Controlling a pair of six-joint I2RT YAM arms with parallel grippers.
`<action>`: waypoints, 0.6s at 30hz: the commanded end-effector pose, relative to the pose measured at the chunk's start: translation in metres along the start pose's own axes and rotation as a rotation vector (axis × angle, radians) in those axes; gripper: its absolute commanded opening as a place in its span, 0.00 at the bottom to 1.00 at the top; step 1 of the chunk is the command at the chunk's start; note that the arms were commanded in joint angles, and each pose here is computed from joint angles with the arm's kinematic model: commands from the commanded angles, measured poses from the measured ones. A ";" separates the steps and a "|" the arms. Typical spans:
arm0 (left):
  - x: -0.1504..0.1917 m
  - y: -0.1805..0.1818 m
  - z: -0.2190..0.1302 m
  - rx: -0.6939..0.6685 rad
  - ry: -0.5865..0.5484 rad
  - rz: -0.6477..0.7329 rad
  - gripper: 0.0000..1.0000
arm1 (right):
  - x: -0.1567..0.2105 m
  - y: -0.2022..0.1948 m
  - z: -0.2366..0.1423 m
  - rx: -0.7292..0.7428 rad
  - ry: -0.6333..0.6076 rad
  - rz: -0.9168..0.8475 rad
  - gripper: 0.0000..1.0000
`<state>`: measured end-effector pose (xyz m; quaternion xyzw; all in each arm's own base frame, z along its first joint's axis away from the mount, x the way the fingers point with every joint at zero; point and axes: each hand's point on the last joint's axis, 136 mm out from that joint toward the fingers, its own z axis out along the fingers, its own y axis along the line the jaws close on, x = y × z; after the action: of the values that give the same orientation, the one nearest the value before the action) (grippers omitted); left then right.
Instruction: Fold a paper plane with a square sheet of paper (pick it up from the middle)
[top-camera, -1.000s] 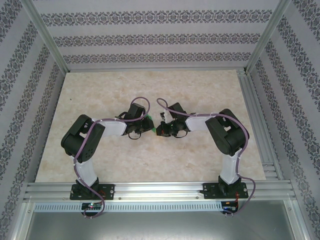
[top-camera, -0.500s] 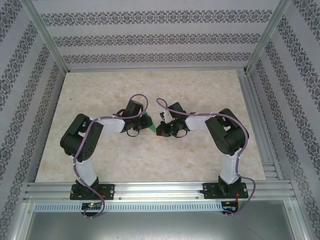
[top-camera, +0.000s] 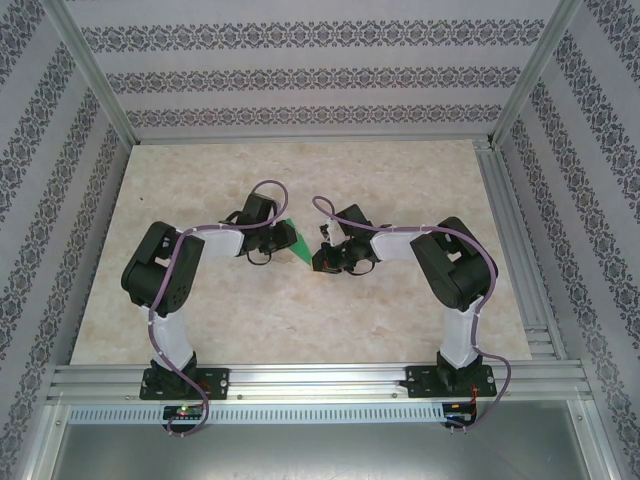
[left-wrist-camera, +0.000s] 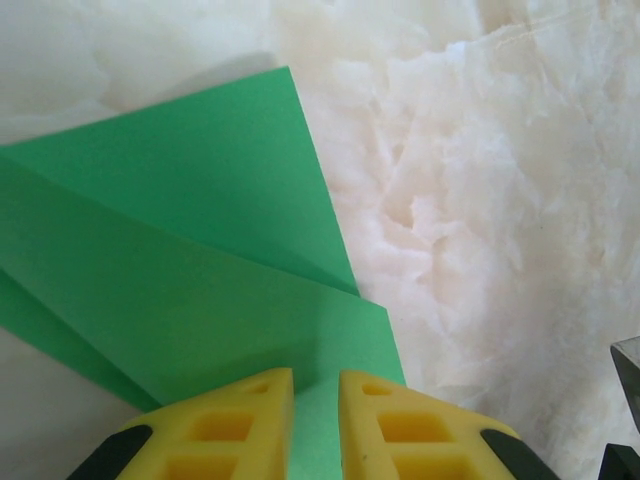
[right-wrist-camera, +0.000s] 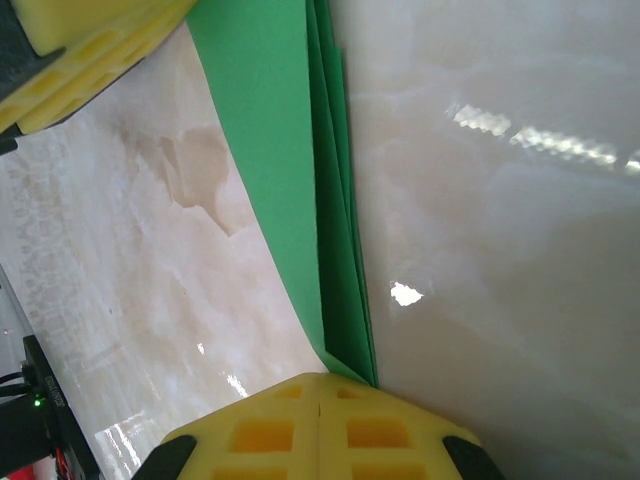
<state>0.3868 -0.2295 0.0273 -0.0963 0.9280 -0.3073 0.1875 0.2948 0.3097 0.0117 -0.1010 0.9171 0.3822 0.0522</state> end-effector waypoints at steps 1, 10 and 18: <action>-0.006 0.013 0.002 -0.024 0.004 0.012 0.21 | 0.033 -0.061 0.010 0.200 0.081 0.095 0.00; -0.005 0.033 0.009 -0.058 0.047 0.012 0.21 | 0.034 -0.059 0.009 0.190 0.083 0.094 0.00; 0.005 0.037 0.011 -0.049 0.080 0.010 0.20 | -0.014 0.028 -0.020 -0.054 -0.050 -0.026 0.01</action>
<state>0.3920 -0.2254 0.0226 -0.0775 0.9275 -0.3227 0.1720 0.2946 0.3103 0.0181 -0.1008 0.9152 0.3864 0.0547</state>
